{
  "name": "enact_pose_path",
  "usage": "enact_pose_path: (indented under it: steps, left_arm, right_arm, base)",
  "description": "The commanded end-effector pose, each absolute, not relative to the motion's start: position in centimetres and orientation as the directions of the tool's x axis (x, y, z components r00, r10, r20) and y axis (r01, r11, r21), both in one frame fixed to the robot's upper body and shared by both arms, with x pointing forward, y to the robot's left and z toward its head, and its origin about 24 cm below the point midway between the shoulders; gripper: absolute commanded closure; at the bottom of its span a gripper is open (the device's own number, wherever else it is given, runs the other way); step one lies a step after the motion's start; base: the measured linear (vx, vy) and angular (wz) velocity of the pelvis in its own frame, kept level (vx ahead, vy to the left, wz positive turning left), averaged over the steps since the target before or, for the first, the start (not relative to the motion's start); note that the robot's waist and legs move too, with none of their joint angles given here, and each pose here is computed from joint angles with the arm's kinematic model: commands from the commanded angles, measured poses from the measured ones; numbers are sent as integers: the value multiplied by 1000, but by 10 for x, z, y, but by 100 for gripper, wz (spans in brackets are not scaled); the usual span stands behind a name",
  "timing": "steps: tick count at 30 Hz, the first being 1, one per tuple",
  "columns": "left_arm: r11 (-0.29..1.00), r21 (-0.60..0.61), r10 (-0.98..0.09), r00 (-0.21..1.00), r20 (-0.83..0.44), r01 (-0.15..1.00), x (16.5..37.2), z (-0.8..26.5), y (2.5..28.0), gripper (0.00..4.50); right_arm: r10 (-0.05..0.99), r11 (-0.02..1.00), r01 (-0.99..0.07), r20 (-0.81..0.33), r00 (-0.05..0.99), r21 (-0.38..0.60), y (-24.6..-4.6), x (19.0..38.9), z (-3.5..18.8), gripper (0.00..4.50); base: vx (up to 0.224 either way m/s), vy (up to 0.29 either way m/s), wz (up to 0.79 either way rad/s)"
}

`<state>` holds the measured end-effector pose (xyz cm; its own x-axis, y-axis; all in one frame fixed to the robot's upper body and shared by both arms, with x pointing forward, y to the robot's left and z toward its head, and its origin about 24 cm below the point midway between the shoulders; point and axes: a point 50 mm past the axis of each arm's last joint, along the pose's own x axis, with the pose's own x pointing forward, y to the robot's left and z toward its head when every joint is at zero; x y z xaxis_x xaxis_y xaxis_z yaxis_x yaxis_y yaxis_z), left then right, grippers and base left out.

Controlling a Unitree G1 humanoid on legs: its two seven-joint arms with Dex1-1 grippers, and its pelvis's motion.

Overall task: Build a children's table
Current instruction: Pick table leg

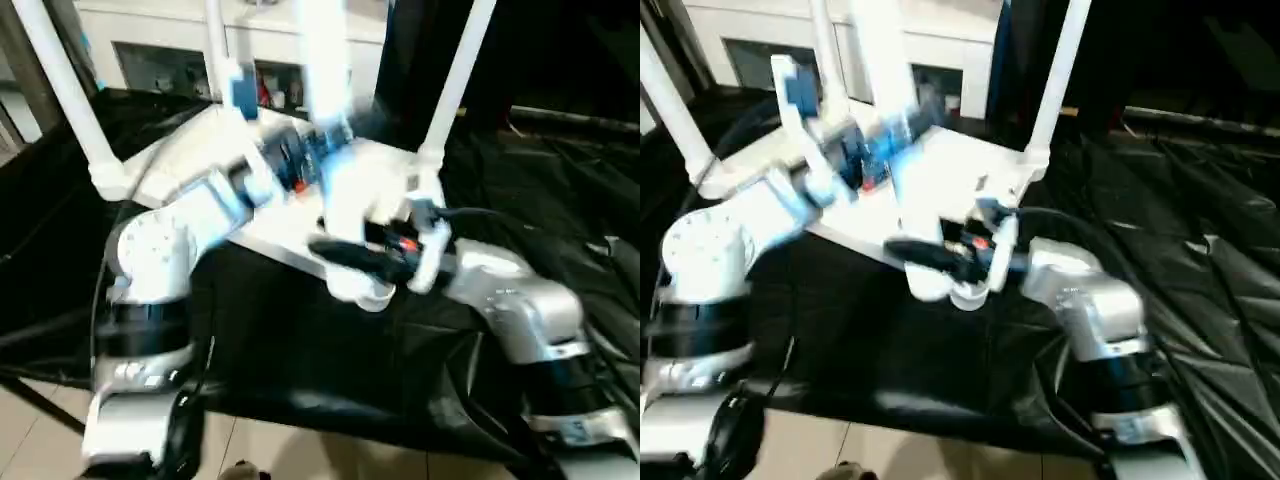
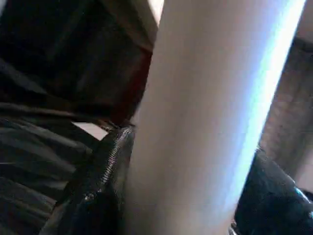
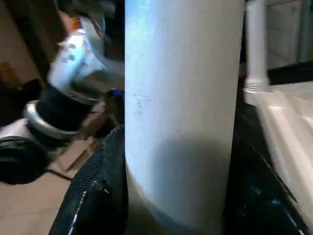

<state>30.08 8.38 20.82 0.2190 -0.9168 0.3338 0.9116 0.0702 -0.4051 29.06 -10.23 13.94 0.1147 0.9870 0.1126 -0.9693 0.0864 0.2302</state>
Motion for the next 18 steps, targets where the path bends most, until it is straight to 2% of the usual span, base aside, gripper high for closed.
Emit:
enact_pose_path:
  steps: [1,4,5,7,14,15,17,18]
  left_arm:
    - [9,-383,-933,145,329,924,294,211,76,182]
    - [16,-396,-930,159,332,918,298,211,77,192]
    - [21,-400,-928,167,334,916,299,211,78,216]
    - [25,-404,-926,174,336,914,300,211,79,225]
    - [56,-412,-911,215,351,910,305,211,81,241]
    - [102,-415,-899,262,352,904,309,211,83,242]
    - [184,-408,-877,337,341,894,315,209,85,243]
    - [267,-391,-856,403,323,881,319,208,86,243]
  right_arm:
    - [991,35,-973,121,64,229,-101,286,143,250]
    - [993,15,-971,114,43,239,-102,283,142,250]
    - [993,11,-970,113,40,241,-102,283,141,250]
    - [993,6,-970,110,33,244,-102,282,140,250]
    - [997,16,-975,66,31,220,-103,281,138,251]
    - [997,37,-972,64,53,231,-102,283,137,195]
    - [993,84,-970,64,101,228,-100,286,138,181]
    - [988,132,-969,55,147,210,-97,288,138,175]
  base:
    - [0,0,0]
    - [0,0,0]
    - [0,0,0]
    - [0,0,0]
    - [0,0,0]
    - [0,0,0]
    - [0,0,0]
    - [0,0,0]
